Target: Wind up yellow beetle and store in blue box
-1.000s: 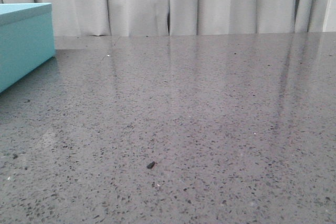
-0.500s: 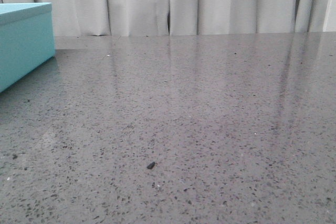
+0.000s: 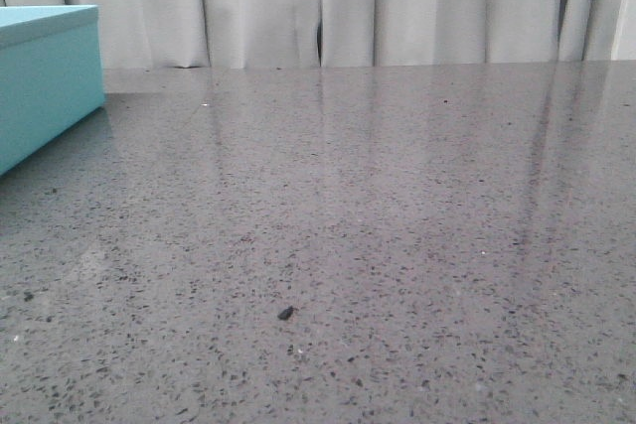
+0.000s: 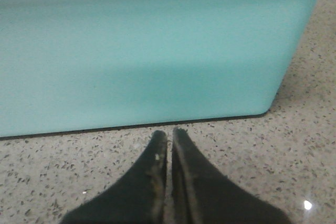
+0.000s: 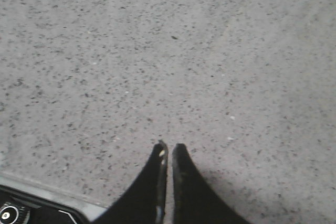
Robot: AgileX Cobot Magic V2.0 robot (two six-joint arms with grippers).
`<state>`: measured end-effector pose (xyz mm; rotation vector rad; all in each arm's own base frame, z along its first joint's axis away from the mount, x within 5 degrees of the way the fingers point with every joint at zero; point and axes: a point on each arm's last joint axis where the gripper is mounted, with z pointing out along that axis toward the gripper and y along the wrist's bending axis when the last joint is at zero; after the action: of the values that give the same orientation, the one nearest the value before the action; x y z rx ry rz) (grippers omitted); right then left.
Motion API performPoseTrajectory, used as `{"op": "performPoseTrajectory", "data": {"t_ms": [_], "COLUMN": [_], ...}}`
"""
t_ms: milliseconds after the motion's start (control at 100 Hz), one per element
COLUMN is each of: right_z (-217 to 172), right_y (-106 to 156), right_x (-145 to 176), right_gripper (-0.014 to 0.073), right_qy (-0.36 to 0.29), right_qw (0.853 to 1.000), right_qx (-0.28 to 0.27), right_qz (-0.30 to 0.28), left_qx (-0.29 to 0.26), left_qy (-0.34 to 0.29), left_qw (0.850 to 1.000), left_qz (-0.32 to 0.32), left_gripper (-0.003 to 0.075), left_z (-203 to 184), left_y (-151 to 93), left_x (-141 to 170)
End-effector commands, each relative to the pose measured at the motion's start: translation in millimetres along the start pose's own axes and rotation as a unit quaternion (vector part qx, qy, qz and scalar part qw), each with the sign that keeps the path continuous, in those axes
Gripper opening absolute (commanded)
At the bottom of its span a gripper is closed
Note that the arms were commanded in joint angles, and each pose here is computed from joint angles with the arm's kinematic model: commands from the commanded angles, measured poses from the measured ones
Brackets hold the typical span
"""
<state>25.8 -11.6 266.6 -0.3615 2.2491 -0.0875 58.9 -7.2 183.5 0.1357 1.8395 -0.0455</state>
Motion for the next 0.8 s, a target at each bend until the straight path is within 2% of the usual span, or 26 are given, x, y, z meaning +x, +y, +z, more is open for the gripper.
{"op": "performPoseTrajectory", "data": {"t_ms": [0, 580, 790], "right_z": [-2.5, -2.2, 14.1], "right_y": [-4.1, -3.9, 0.4], "right_x": [-9.2, -9.4, 2.5], "right_gripper": [-0.0048, -0.0048, -0.0048], "right_qy": [-0.029, -0.028, 0.009], "right_qw": [0.999, 0.999, 1.000], "right_qx": [0.019, 0.018, 0.016], "right_qz": [-0.012, -0.012, -0.021], "left_qx": [0.000, 0.000, 0.000], "left_qy": [-0.007, -0.007, -0.007], "left_qw": [1.000, 1.000, 1.000], "left_qz": [-0.005, -0.005, -0.005], "left_gripper": [-0.0019, -0.0019, -0.0019], "left_z": [4.5, 4.5, 4.5], "left_y": [-0.1, -0.1, -0.1], "left_x": [8.4, 8.4, 8.4]}}
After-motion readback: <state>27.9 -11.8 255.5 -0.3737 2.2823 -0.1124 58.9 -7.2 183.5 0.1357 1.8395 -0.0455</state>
